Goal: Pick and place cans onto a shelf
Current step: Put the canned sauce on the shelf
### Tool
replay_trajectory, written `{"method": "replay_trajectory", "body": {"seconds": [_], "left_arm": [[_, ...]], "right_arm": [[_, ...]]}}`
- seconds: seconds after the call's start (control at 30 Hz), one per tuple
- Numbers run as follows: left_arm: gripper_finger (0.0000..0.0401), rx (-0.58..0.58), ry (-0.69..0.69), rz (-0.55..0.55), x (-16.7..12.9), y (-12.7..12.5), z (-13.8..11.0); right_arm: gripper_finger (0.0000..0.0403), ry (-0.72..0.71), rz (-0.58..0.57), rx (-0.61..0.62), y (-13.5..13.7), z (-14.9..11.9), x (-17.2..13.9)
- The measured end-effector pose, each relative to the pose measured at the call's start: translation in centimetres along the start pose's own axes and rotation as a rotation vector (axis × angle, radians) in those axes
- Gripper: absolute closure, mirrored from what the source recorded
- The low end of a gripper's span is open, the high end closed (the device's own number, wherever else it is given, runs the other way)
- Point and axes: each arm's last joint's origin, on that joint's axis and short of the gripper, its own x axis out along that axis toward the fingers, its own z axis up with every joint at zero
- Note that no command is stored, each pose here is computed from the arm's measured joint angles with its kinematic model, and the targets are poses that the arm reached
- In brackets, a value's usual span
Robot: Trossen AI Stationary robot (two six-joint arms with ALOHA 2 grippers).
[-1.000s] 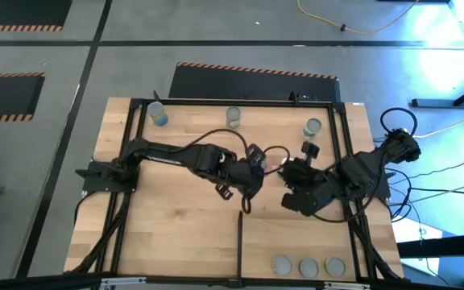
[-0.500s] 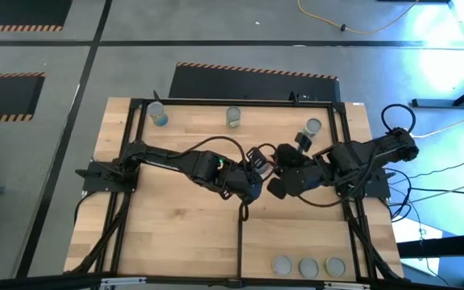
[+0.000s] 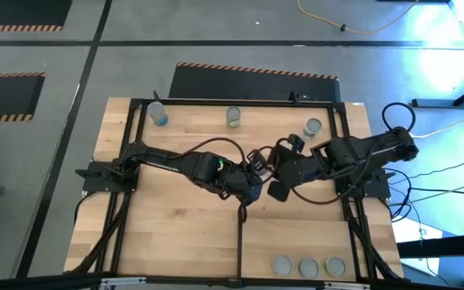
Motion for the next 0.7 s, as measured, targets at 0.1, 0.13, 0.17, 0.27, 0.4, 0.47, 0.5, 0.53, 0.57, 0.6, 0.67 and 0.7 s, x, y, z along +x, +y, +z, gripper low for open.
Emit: {"method": "replay_trajectory", "body": {"seconds": [0.1,0.13,0.17,0.27,0.4,0.47,0.5,0.53,0.57,0.6,0.67,0.7], "left_arm": [[0.0401,0.007,-0.001,-0.004,-0.1,-0.2,0.1],[0.0401,0.007,-0.002,-0.004,-0.1,-0.2,0.2],[0.0401,0.008,-0.003,-0.003,-0.1,-0.2,0.2],[0.0401,0.005,-0.004,-0.001,-0.1,-0.2,0.2],[0.0401,0.001,-0.011,0.009,-0.1,-0.1,0.3],[0.0401,0.002,-0.011,0.009,-0.1,-0.1,0.3],[0.0401,0.002,-0.01,0.01,-0.1,-0.1,0.3],[0.0401,0.001,-0.006,0.013,-0.1,-0.1,0.3],[0.0401,0.002,0.002,0.018,-0.1,0.0,0.2],[0.0401,0.006,0.012,0.025,-0.1,0.0,0.2],[0.0401,0.023,0.028,0.038,-0.1,0.0,0.2],[0.0401,0.03,0.033,0.042,-0.1,0.0,0.2]], "right_arm": [[0.0318,0.01,0.0,-0.056,0.1,0.0,0.3],[0.0318,0.01,0.0,-0.059,0.1,0.0,0.3],[0.0318,0.01,0.0,-0.058,0.1,0.0,0.3],[0.0318,-0.001,-0.025,-0.034,-0.1,0.1,0.4],[0.0318,-0.009,-0.05,-0.02,-0.4,0.3,0.6],[0.0318,-0.005,-0.057,-0.007,-0.7,0.4,0.8],[0.0318,-0.002,-0.061,0.005,-0.8,0.5,0.8],[0.0318,0.005,-0.065,0.019,-1.0,0.5,0.9],[0.0318,0.017,-0.064,0.023,-1.2,0.5,1.0],[0.0318,0.031,-0.063,0.024,-1.4,0.5,1.1],[0.0318,0.058,-0.056,0.027,-1.6,0.4,1.2],[0.0318,0.064,-0.051,0.029,-1.7,0.5,1.2]]}}
